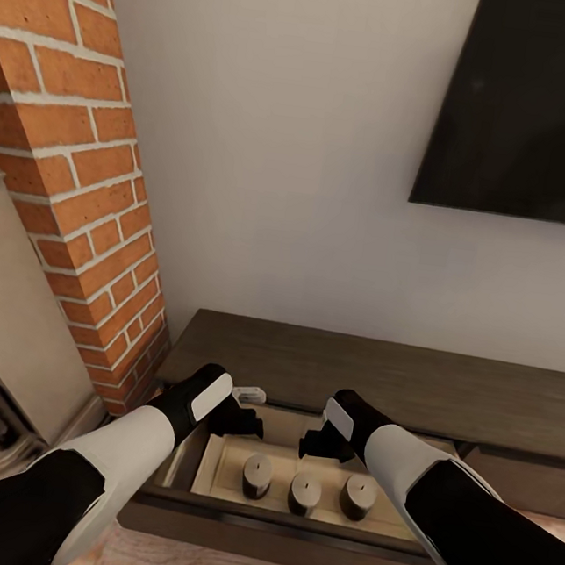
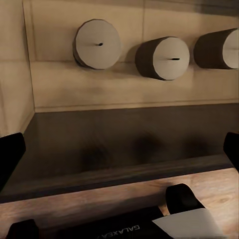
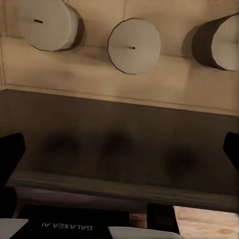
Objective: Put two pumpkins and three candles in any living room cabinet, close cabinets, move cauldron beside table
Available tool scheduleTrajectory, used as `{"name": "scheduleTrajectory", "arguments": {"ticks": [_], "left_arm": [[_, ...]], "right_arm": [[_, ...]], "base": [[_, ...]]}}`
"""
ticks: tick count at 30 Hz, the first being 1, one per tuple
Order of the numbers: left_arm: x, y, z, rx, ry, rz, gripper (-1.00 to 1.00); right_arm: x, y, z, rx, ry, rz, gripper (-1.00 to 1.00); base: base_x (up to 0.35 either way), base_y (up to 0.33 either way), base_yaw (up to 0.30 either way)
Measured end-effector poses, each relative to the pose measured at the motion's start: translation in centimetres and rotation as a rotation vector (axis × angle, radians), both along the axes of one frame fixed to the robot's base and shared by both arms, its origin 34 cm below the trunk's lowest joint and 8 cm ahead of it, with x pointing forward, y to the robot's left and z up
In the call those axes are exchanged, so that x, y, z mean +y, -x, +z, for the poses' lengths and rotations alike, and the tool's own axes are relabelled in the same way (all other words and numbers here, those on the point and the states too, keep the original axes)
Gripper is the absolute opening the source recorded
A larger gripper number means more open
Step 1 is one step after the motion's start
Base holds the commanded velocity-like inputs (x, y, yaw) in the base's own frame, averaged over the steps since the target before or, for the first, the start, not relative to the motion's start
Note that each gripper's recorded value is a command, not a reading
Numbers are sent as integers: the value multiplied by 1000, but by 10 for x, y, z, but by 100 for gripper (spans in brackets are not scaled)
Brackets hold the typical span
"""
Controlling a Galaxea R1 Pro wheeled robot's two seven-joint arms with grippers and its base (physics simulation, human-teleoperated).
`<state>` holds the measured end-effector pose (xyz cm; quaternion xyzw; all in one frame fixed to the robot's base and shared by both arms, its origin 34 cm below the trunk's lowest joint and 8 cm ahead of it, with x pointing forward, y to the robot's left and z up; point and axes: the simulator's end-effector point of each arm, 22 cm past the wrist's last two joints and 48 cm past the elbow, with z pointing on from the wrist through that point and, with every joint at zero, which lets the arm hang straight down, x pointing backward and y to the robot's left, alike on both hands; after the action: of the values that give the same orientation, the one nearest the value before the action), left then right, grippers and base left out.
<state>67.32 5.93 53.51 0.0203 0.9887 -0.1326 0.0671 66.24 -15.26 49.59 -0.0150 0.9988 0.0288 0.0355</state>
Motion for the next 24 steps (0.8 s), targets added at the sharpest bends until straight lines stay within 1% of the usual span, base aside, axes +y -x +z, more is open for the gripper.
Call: {"name": "scheduleTrajectory", "arguments": {"ticks": [24], "left_arm": [[1, -6, 47, 5, -1, 1, 100]], "right_arm": [[2, -8, 48, -3, -8, 2, 100]], "base": [[0, 0, 0]]}}
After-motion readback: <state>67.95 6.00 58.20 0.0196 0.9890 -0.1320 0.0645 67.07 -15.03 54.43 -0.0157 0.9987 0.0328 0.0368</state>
